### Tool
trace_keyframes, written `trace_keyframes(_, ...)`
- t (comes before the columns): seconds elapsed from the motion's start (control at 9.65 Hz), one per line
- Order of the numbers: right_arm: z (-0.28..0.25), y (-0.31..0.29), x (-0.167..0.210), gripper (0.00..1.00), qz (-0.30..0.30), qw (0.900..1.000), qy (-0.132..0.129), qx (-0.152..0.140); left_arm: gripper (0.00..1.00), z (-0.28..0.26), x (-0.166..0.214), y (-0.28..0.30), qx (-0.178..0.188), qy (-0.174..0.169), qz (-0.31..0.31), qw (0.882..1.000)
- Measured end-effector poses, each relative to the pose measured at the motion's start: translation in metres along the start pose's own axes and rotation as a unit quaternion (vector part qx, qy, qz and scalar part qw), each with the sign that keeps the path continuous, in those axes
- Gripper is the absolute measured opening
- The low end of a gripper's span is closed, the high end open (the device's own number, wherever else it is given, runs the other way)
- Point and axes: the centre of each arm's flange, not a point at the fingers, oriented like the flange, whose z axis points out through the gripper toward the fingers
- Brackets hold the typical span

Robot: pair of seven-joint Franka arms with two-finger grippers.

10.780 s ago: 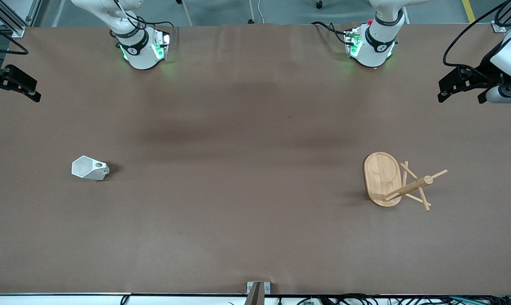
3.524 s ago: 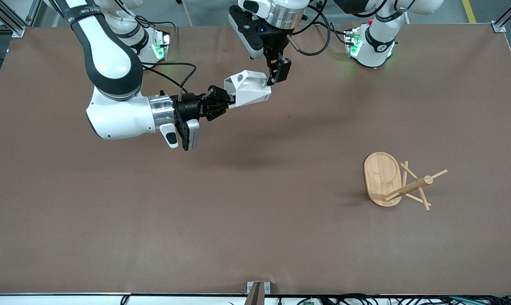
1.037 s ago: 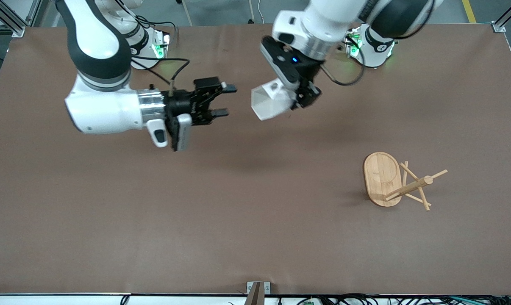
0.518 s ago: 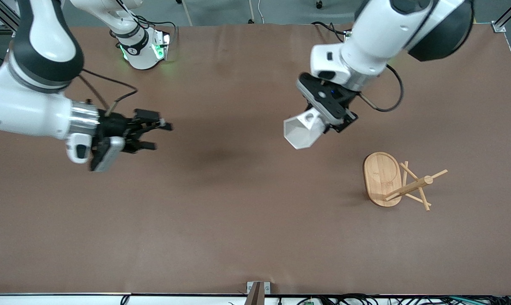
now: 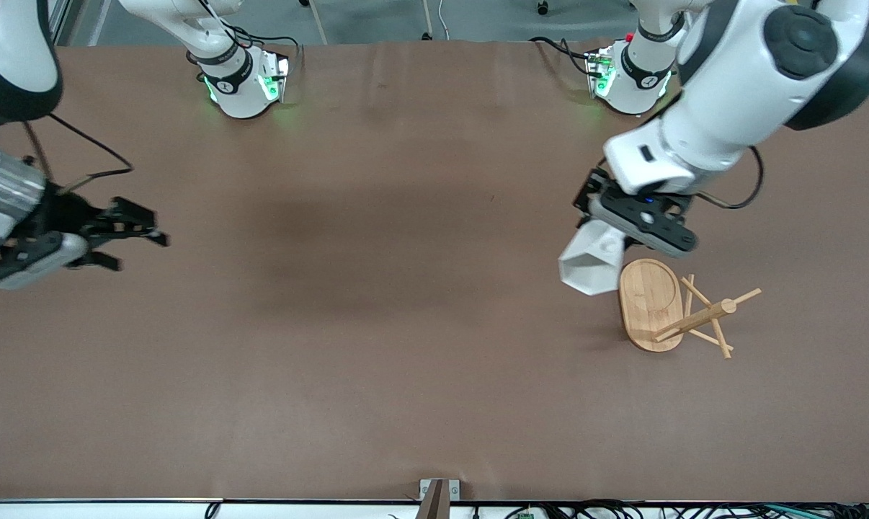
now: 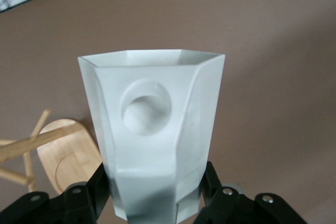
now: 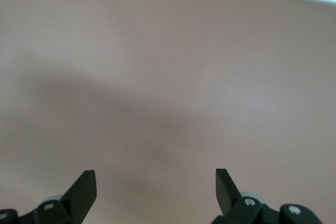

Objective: Hang cup on rack
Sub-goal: 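Carry the cup to the rack with the left gripper while the right gripper withdraws, then lower the cup handle hole onto a rack peg with the left gripper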

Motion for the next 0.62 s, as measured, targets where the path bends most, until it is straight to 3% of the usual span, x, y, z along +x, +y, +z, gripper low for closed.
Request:
trace_keyframes(0.21, -0.04, 0.008, 0.001, 1.0, -0.007, 0.999, 0.005, -0.039, 0.72, 0.007, -0.009, -0.036, 0.001, -0.019, -0.037, 0.999)
trace_keyframes(0.41, -0.077, 0.009, -0.008, 1.0, -0.003, 0.998, -0.02, -0.065, 0.72, 0.036, -0.021, -0.034, -0.018, -0.048, -0.047, 0.998)
trace_keyframes(0.62, -0.093, 0.007, -0.019, 1.0, 0.073, 0.994, -0.038, -0.076, 0.72, 0.06, -0.036, -0.025, -0.025, -0.066, -0.047, 0.996)
